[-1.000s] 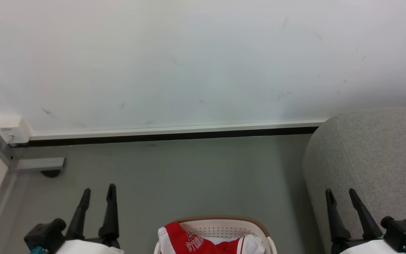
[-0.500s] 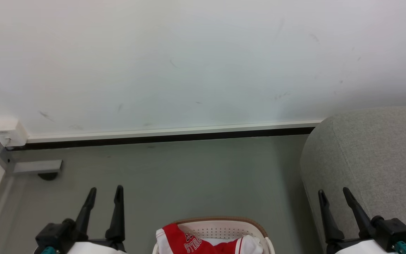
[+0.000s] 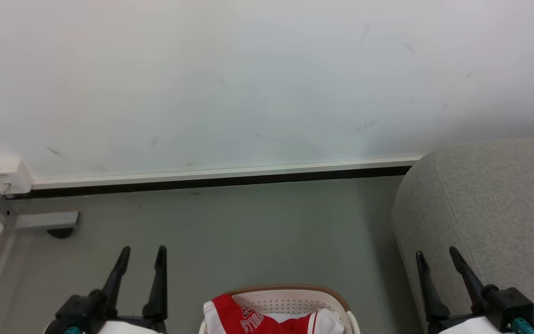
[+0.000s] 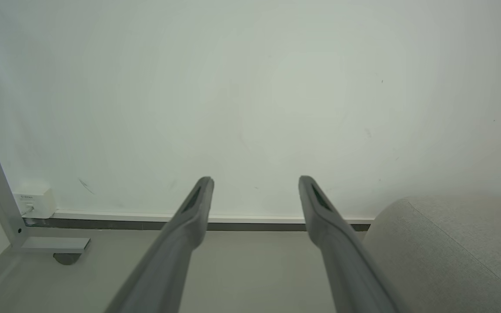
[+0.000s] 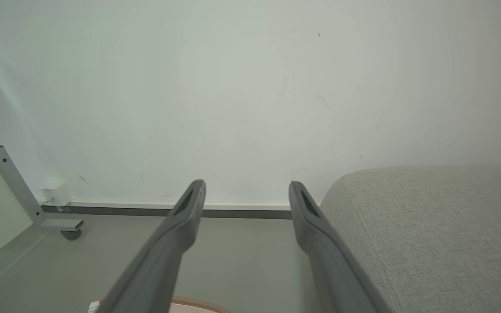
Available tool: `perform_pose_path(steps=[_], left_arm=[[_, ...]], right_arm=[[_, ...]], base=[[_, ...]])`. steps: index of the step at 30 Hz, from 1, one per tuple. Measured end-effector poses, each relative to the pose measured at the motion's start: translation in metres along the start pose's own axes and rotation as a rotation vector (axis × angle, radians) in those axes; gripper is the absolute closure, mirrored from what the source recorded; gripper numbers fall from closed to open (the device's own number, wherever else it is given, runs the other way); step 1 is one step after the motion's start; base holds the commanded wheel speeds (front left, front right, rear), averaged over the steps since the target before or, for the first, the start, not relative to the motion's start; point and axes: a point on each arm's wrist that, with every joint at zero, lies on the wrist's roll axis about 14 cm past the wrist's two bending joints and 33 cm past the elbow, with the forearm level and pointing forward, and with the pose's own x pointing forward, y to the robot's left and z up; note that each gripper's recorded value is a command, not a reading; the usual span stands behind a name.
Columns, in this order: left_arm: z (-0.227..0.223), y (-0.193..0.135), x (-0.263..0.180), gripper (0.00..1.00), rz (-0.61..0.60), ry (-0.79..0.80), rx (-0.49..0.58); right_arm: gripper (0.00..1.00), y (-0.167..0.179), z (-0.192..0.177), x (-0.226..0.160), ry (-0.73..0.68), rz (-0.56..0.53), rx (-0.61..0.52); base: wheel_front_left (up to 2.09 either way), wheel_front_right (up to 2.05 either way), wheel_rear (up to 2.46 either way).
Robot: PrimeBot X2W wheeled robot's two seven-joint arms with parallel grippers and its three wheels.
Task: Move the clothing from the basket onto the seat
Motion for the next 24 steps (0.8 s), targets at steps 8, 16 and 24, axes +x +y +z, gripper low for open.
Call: perform_pose_path(steps=[8,16,24], left_arm=[[-0.0014,-0.0021,0.0005,0.0,-0.016,-0.001,0.037],[-0.0016,-0.0027,0.0002,0.0,-0.019,-0.001,0.036],[-0.0013,-0.0039,0.0002,0.0,-0.022,-0.001,0.034]], right_arm=[[0.0,0.0055,-0.0016,0.0,0.005,0.014,-0.031],[0.0,0.007,-0.0007,-0.0001,0.002,0.019,-0.031],[0.0,0.0074,0.0004,-0.0003,-0.001,0.02,-0.031]], base=[[0.0,0.0,0.0],[0.0,0.0,0.0],[0.0,0.0,0.0]])
